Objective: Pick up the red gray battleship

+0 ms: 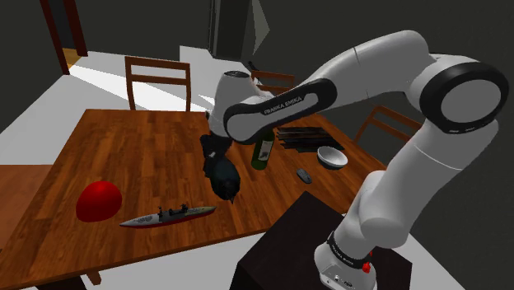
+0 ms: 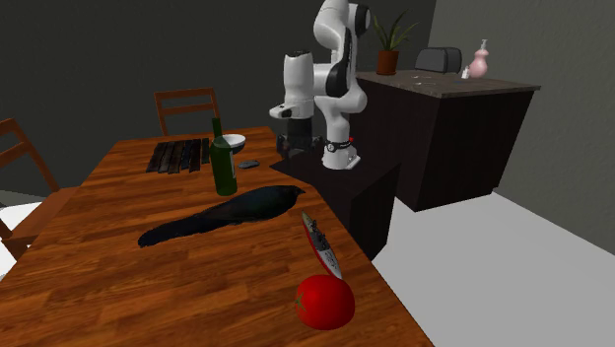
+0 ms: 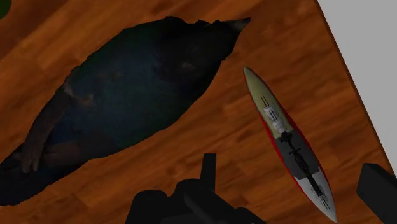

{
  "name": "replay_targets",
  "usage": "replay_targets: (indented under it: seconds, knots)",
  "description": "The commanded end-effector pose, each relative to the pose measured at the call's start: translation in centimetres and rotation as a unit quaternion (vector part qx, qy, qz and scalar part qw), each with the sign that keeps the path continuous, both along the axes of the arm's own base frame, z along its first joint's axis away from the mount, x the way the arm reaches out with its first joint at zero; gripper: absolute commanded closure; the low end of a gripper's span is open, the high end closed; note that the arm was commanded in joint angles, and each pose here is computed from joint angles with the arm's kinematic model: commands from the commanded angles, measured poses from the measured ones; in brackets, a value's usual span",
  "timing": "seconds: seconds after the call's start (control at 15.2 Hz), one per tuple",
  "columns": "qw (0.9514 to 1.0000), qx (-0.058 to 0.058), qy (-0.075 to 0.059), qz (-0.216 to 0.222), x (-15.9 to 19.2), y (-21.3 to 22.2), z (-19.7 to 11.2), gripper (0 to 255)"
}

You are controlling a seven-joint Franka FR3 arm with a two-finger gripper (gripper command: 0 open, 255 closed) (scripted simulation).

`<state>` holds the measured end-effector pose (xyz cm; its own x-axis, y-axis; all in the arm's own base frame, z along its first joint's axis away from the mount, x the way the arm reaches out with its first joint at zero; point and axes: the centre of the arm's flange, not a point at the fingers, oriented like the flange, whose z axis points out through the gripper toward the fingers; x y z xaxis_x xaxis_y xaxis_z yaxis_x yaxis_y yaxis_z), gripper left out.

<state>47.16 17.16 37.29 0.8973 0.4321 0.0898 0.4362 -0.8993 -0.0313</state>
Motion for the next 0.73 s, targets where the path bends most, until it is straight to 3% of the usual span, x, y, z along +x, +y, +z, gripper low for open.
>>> replay_targets:
  seconds: [0.0, 0.66]
  knots:
    - [0.9998, -0.003, -0.003, 0.019, 0.9, 2.1, -2.0, 0]
    - [0.9933, -0.022, -0.016, 0.112, 4.4, 11.3, -11.0, 0]
